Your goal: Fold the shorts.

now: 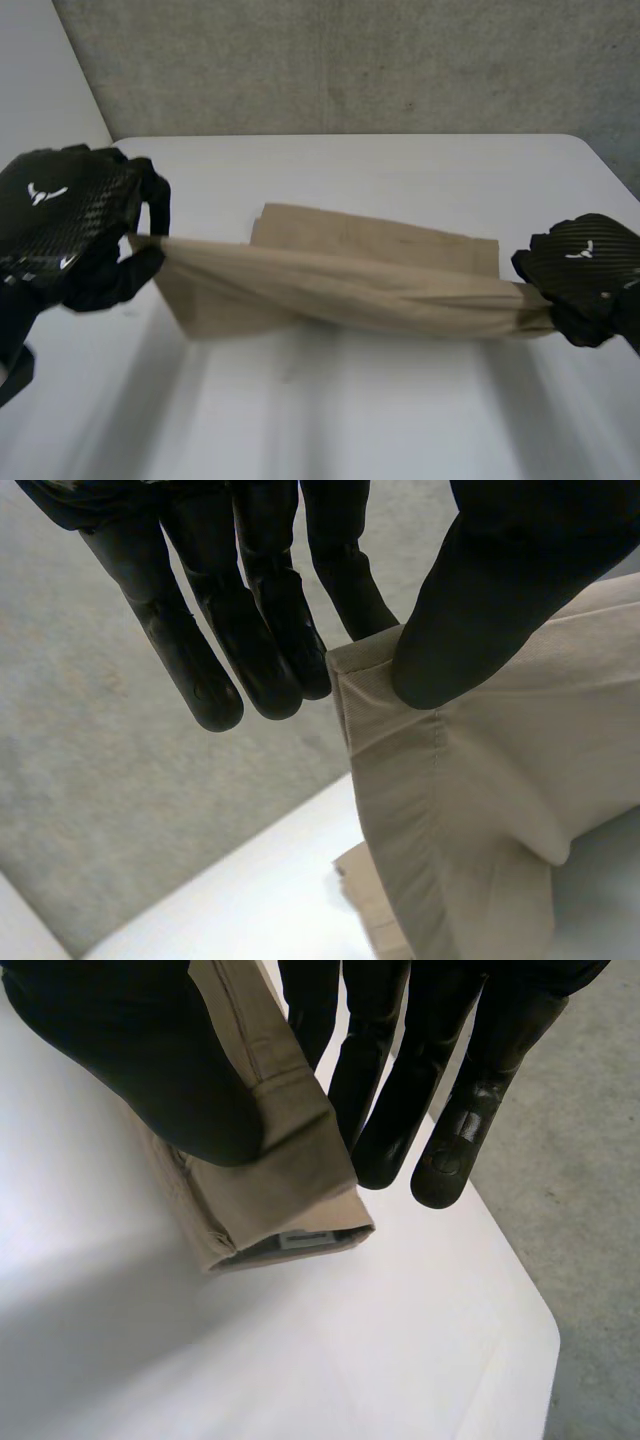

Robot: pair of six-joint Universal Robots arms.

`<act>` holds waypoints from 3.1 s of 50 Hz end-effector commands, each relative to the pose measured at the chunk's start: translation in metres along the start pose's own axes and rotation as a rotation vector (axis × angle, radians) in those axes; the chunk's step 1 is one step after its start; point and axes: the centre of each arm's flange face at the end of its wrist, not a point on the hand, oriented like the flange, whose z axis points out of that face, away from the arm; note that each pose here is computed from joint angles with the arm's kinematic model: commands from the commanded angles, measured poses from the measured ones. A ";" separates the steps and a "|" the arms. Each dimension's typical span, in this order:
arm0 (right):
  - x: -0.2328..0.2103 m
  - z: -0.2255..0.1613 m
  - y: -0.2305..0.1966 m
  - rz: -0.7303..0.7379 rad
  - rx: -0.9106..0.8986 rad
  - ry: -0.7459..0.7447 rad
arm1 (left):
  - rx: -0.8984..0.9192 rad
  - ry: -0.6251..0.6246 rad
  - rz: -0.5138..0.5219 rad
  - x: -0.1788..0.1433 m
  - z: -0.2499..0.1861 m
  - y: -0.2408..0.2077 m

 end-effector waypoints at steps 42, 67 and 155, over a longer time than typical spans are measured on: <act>-0.003 0.258 0.070 -0.037 0.076 0.200 | -0.053 0.016 0.246 0.029 0.303 0.191; 0.047 0.169 0.009 0.243 0.222 0.362 | 0.139 -0.015 0.241 0.042 0.245 0.120; -0.040 0.106 -0.084 0.461 0.495 -0.176 | 0.114 0.017 -0.068 0.031 0.160 0.066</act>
